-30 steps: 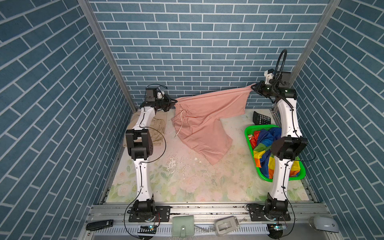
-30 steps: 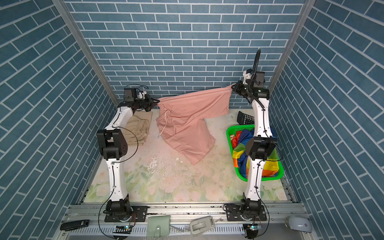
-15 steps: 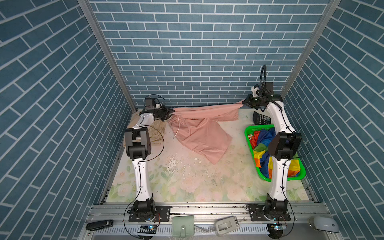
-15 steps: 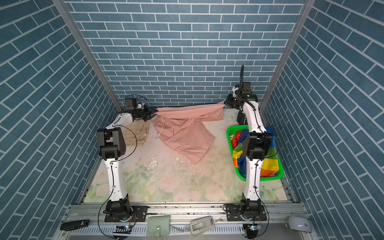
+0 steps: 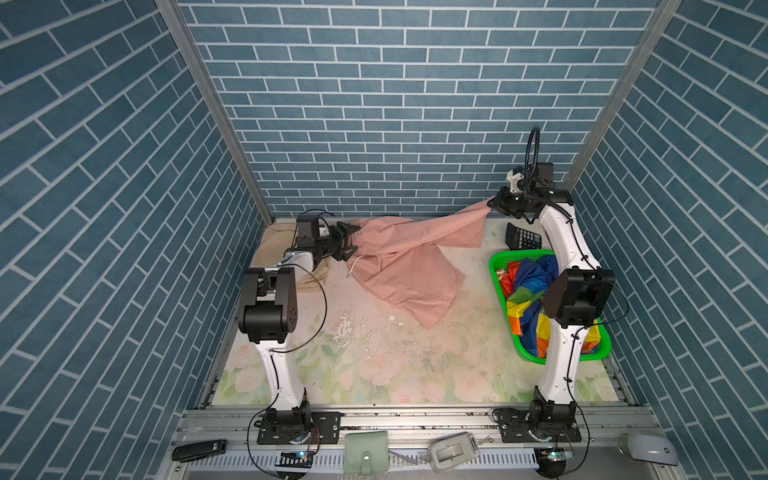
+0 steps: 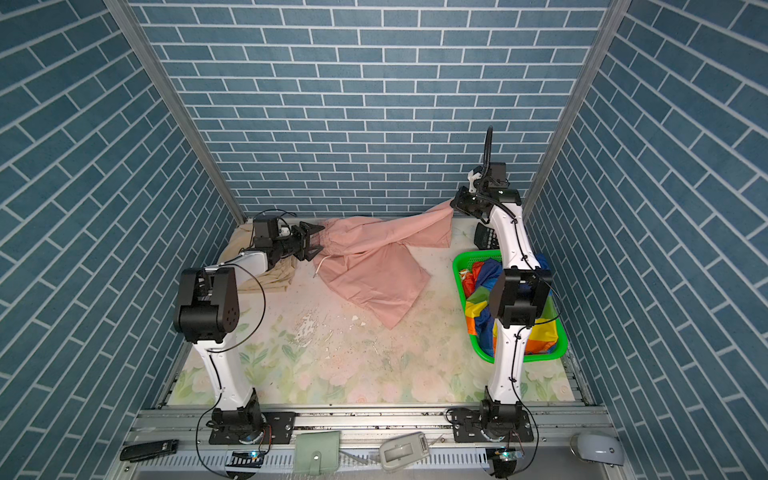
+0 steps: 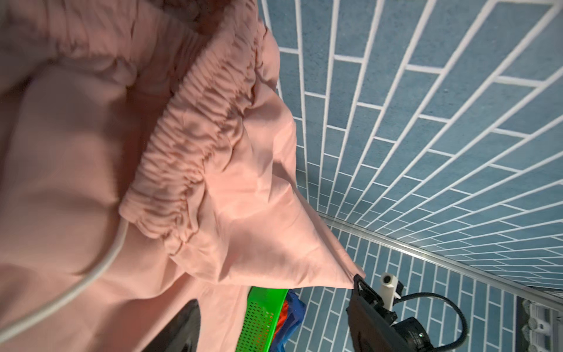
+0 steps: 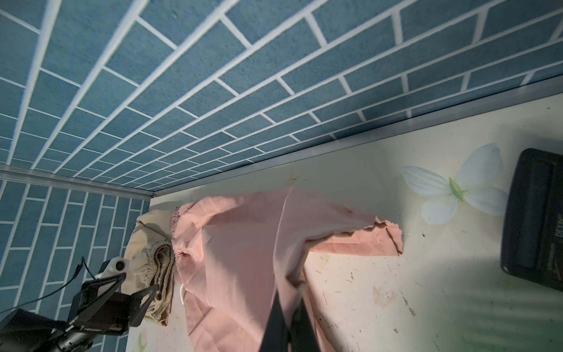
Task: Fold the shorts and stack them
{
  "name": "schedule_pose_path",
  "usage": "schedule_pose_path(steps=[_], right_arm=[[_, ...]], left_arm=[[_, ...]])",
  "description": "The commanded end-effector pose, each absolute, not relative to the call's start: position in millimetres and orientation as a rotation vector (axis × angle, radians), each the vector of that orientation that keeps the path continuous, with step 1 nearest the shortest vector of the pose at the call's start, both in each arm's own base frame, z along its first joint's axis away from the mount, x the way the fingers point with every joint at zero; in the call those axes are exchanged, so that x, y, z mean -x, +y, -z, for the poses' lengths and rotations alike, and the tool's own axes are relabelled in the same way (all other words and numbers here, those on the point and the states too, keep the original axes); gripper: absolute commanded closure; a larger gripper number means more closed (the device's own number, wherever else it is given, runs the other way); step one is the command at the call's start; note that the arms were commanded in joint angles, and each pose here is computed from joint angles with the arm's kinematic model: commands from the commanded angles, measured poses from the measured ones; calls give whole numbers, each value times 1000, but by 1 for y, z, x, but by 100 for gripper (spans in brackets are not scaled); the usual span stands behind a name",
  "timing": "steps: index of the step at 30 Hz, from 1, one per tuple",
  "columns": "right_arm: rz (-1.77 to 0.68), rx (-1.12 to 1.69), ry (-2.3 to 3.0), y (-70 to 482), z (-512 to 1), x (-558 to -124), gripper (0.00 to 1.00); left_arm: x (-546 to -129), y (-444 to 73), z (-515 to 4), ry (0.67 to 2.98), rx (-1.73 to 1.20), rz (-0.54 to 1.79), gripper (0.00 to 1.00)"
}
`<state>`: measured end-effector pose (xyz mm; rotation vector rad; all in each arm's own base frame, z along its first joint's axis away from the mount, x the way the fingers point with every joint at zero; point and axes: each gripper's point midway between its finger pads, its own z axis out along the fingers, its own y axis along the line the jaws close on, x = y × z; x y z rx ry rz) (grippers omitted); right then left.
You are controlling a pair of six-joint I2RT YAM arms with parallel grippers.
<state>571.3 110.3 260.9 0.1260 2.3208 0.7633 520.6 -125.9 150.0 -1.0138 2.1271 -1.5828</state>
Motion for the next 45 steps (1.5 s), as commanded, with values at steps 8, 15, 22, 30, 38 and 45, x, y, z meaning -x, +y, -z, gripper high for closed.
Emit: schedule_pose_path(steps=[8, 15, 22, 30, 38, 45], right_arm=[[-789, -119, 2235, 108, -282, -558, 100], [-831, -137, 2200, 102, -294, -549, 100], [-877, -195, 2140, 86, -311, -552, 100], [-914, -204, 2114, 90, -317, -558, 100], [-935, -213, 2089, 90, -324, -563, 100], [-940, -210, 2084, 93, -327, -561, 100]], left_arm=[[-517, -183, -141, 1889, 1223, 1660, 26], [-538, -192, -123, 1830, 1275, 1532, 33], [-533, -213, -109, 1832, 1292, 1482, 35], [-541, -239, -113, 1785, 1298, 1493, 35], [-535, -277, -101, 1772, 1318, 1518, 35], [-553, -304, -100, 1727, 1325, 1545, 35]])
